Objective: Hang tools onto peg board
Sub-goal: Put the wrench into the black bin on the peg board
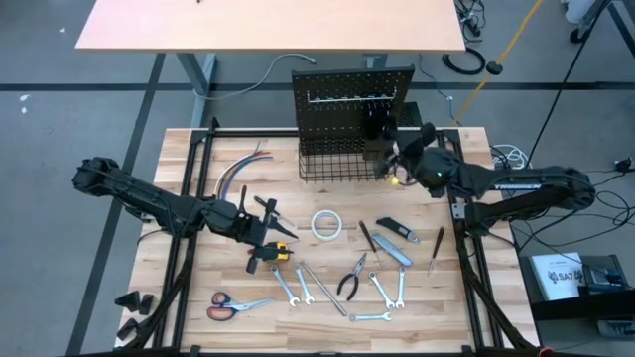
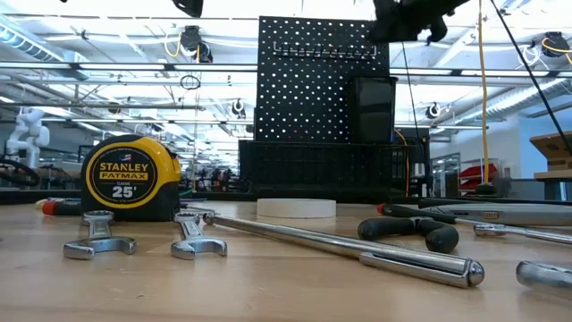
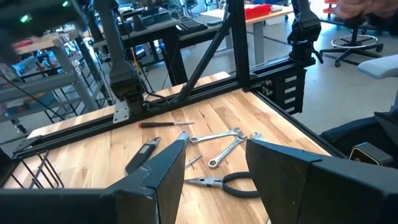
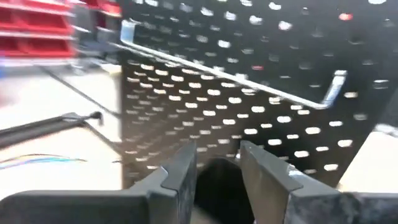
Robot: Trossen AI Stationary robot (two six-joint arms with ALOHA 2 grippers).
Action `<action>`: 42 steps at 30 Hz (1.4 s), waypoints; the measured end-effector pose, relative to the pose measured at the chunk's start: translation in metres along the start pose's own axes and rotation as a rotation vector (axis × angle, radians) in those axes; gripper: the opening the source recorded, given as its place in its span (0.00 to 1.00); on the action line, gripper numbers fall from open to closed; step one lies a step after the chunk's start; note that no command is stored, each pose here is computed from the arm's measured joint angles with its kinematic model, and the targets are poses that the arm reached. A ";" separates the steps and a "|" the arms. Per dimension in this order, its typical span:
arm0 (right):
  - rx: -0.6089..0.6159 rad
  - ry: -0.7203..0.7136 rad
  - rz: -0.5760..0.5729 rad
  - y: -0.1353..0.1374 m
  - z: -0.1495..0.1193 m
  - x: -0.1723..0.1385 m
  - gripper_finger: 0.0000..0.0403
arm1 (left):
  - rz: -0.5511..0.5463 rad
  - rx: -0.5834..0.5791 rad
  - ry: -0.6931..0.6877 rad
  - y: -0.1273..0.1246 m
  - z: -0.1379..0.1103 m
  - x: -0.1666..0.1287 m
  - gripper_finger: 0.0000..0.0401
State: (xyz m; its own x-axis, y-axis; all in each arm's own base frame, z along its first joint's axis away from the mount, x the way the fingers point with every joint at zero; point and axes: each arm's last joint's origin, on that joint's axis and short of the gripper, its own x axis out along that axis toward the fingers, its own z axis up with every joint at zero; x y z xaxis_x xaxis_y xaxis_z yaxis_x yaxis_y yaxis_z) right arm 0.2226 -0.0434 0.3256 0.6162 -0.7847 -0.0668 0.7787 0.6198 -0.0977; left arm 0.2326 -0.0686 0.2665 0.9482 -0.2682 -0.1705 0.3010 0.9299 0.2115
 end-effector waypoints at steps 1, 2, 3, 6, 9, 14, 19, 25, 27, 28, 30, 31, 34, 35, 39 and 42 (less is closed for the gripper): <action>0.010 0.010 0.056 0.002 0.000 -0.005 0.29 | 0.000 0.000 0.001 0.000 0.000 0.000 0.44; 0.024 0.024 0.116 0.005 -0.001 -0.009 0.29 | -0.001 0.000 0.003 0.000 0.000 0.000 0.44; 0.046 0.046 0.175 0.009 -0.003 -0.013 0.29 | -0.002 0.000 0.008 0.000 -0.001 0.000 0.44; 0.139 0.163 0.333 0.021 -0.014 -0.022 0.29 | -0.012 -0.003 0.036 -0.001 -0.004 0.000 0.44; 0.230 0.359 0.478 0.037 -0.032 -0.031 0.29 | -0.051 -0.026 0.041 -0.002 -0.005 0.002 0.44; 0.294 0.701 0.645 0.072 -0.065 -0.051 0.29 | -0.212 -0.032 0.044 -0.010 -0.014 0.014 0.44; 0.261 0.836 0.694 0.109 -0.093 -0.072 0.29 | -0.276 -0.046 0.139 -0.017 -0.039 0.035 0.44; 0.291 0.806 0.748 0.150 -0.119 -0.080 0.29 | -0.310 -0.158 0.310 -0.029 -0.073 0.056 0.44; 0.309 0.773 0.785 0.162 -0.125 -0.078 0.29 | -0.319 -0.140 0.324 -0.032 -0.079 0.059 0.44; 0.320 0.755 0.801 0.167 -0.128 -0.076 0.29 | -0.320 -0.130 0.320 -0.032 -0.081 0.061 0.44; 0.329 0.728 0.821 0.175 -0.133 -0.074 0.29 | -0.318 -0.127 0.330 -0.033 -0.084 0.063 0.44; 0.320 0.720 0.827 0.178 -0.135 -0.072 0.29 | -0.317 -0.128 0.337 -0.033 -0.085 0.063 0.44; 0.266 0.702 0.850 0.186 -0.135 -0.071 0.29 | -0.322 -0.136 0.362 -0.035 -0.087 0.062 0.44; 0.254 0.701 0.870 0.188 -0.134 -0.071 0.29 | -0.327 -0.134 0.363 -0.036 -0.086 0.061 0.44; 0.229 0.767 0.891 0.191 -0.127 -0.072 0.29 | -0.277 -0.090 0.313 -0.043 -0.076 0.060 0.44; 0.232 0.955 0.785 0.184 -0.120 -0.076 0.26 | -0.214 -0.032 0.267 -0.043 -0.068 0.059 0.44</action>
State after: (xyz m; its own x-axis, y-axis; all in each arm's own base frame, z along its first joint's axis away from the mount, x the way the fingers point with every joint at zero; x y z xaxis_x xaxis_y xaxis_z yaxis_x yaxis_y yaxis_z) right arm 0.3050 0.1298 0.1936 0.6661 0.1624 -0.7280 0.3039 0.8322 0.4637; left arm 0.2687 -0.1076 0.1815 0.8024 -0.3870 -0.4543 0.4831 0.8681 0.1139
